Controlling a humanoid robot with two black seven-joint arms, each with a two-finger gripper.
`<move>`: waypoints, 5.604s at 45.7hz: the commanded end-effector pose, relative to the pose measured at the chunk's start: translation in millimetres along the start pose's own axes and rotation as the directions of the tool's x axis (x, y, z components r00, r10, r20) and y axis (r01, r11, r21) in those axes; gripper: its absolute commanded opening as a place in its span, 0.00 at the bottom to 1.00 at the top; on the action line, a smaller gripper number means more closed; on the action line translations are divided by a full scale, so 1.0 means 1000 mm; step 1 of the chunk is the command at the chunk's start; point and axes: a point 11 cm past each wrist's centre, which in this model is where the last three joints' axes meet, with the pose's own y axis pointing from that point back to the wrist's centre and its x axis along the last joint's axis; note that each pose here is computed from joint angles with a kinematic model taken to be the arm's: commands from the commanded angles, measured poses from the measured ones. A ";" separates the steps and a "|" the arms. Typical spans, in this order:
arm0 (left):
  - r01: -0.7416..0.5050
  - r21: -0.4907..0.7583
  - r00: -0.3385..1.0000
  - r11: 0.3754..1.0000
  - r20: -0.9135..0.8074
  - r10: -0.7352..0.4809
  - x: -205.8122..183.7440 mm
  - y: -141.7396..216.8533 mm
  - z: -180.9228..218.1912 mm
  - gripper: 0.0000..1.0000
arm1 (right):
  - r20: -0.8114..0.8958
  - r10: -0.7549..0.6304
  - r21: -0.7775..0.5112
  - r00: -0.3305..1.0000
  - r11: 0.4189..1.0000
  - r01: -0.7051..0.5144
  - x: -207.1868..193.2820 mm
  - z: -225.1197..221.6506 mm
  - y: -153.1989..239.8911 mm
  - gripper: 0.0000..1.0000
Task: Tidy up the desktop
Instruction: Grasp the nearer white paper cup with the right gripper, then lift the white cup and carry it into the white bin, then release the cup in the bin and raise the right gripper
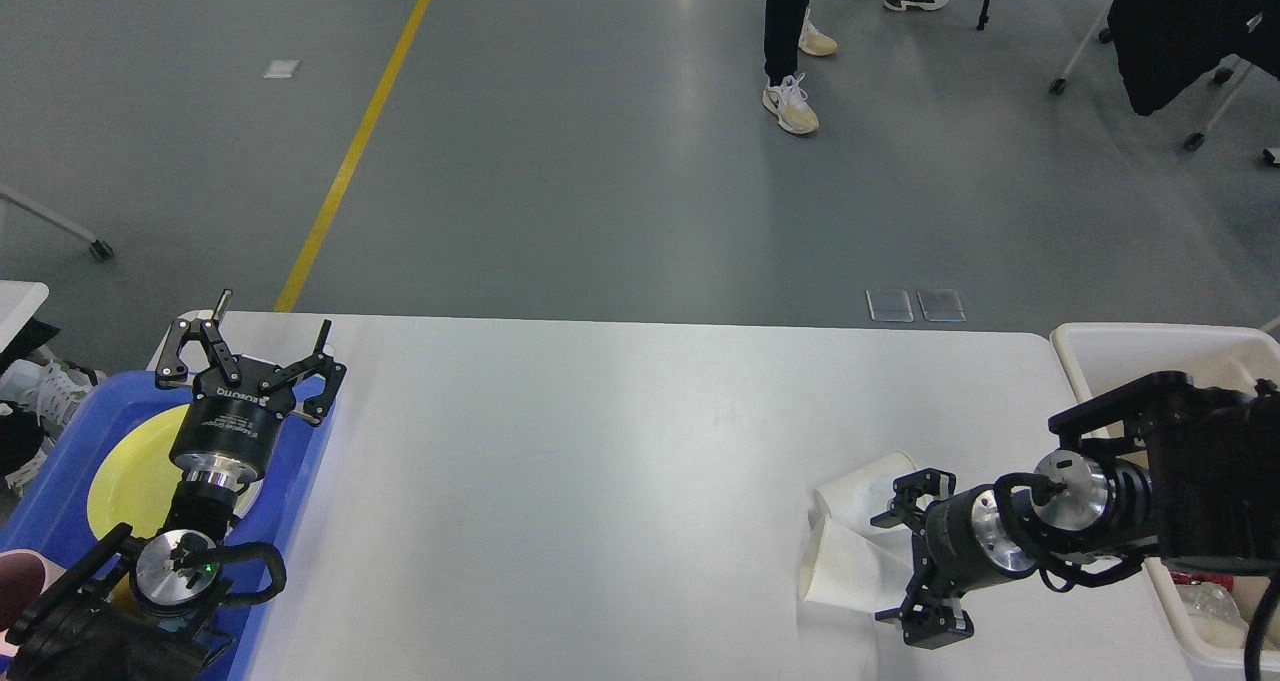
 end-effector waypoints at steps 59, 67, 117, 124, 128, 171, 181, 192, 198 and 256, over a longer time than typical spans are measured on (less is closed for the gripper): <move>0.002 0.000 1.000 1.000 0.000 -0.002 -0.001 -0.001 0.000 0.96 | -0.259 -0.093 -0.048 0.961 0.995 0.083 -0.034 -0.001 0.020 0.00; 0.002 0.000 1.000 1.000 0.000 -0.002 -0.001 -0.001 0.000 0.96 | -0.515 -0.101 -0.085 0.851 0.994 0.067 -0.065 -0.016 0.072 0.00; 0.002 0.000 1.000 1.000 0.000 -0.002 -0.001 -0.001 0.000 0.96 | -0.901 0.315 0.267 0.298 0.944 -0.193 -0.055 -0.095 0.311 0.00; 0.002 0.000 1.000 1.000 0.000 -0.002 -0.001 -0.001 0.000 0.96 | -0.844 0.364 0.288 0.394 0.927 -0.239 0.008 -0.108 0.297 0.00; 0.000 0.000 1.000 1.000 0.000 0.000 0.000 0.000 0.000 0.96 | -0.801 0.419 0.322 0.428 0.904 -0.282 0.044 -0.118 0.290 0.00; 0.000 -0.001 1.000 1.000 0.000 0.000 0.000 0.000 0.000 0.96 | -0.544 0.807 0.500 0.230 0.532 -0.684 0.290 -0.083 0.103 0.00; 0.000 -0.001 1.000 1.000 0.000 0.000 0.000 0.000 0.000 0.96 | -0.575 0.802 0.468 0.162 0.484 -0.740 0.310 -0.024 0.061 0.00; 0.000 -0.001 1.000 1.000 0.000 0.000 0.000 0.000 0.000 0.96 | -0.612 0.770 0.429 0.179 0.513 -0.743 0.312 0.004 0.037 0.00; 0.000 -0.001 1.000 1.000 0.000 0.000 0.000 0.000 0.000 0.96 | -0.614 0.765 0.424 0.197 0.530 -0.735 0.306 0.006 0.027 0.00; 0.000 0.000 1.000 1.000 -0.001 0.000 0.000 0.000 -0.001 0.96 | -0.733 0.624 0.371 0.272 0.701 -0.608 0.205 -0.125 0.110 1.00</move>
